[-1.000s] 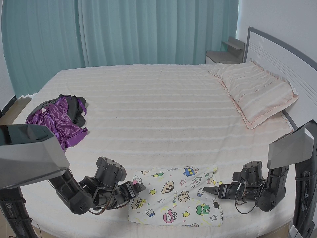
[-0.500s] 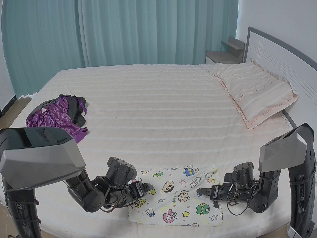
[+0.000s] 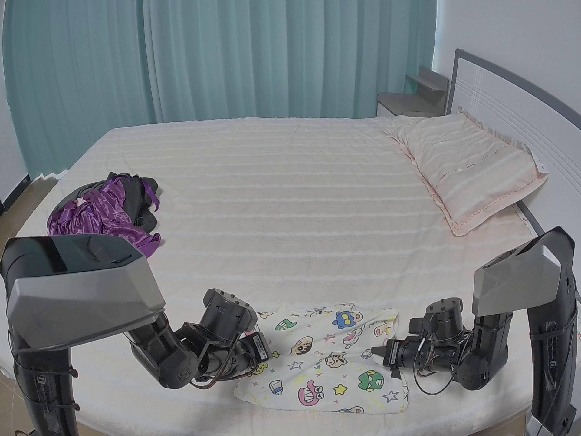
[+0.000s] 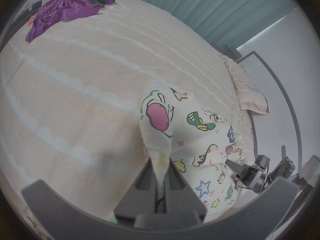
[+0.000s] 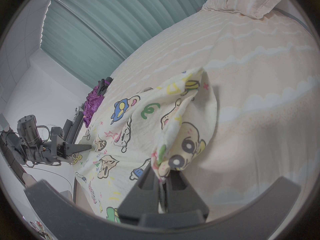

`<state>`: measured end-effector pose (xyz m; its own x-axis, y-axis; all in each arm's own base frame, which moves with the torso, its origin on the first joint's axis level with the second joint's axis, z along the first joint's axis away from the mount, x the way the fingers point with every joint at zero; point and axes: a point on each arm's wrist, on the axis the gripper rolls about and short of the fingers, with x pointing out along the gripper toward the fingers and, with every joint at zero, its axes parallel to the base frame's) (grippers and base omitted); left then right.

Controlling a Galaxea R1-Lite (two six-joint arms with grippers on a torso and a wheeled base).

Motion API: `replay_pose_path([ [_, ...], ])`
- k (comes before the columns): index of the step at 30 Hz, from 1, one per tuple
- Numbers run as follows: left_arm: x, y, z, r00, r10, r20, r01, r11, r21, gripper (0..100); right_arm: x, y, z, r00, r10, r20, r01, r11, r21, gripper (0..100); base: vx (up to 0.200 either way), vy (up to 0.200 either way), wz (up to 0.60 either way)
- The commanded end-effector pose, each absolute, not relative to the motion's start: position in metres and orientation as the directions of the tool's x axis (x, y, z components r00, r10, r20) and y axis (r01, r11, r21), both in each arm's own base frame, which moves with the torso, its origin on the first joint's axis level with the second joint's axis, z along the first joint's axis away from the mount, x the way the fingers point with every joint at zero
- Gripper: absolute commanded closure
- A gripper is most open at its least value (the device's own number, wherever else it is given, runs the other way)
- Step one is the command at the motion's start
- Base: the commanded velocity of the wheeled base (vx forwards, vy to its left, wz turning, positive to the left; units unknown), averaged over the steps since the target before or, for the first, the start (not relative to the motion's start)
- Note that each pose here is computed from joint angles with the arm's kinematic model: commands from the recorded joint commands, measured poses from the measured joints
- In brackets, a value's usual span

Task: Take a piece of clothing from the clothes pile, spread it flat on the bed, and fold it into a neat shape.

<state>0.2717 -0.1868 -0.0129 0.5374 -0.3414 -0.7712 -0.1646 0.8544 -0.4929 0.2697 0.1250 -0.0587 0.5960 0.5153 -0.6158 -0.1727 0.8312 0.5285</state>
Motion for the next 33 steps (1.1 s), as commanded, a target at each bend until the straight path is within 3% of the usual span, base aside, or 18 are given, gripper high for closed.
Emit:
replay_pose_path([
  [1,0.27,-0.185,-0.013,0.536,-0.336,-0.775,-0.172,0.855,-0.49,100,0.27,0.126,-0.058,0.599,0.515,-0.613,-0.173,0.831,0.529,100,0.0,0.0,0.0],
  [8,0.267,-0.18,-0.011,0.534,-0.33,-0.779,-0.182,0.854,-0.487,100,0.271,0.126,-0.057,0.602,0.515,-0.611,-0.174,0.831,0.529,100,0.0,0.0,0.0],
  [33,0.253,-0.168,0.001,0.536,-0.327,-0.779,-0.211,0.841,-0.498,100,0.269,0.129,-0.048,0.609,0.529,-0.591,-0.196,0.823,0.534,100,0.0,0.2,0.0],
])
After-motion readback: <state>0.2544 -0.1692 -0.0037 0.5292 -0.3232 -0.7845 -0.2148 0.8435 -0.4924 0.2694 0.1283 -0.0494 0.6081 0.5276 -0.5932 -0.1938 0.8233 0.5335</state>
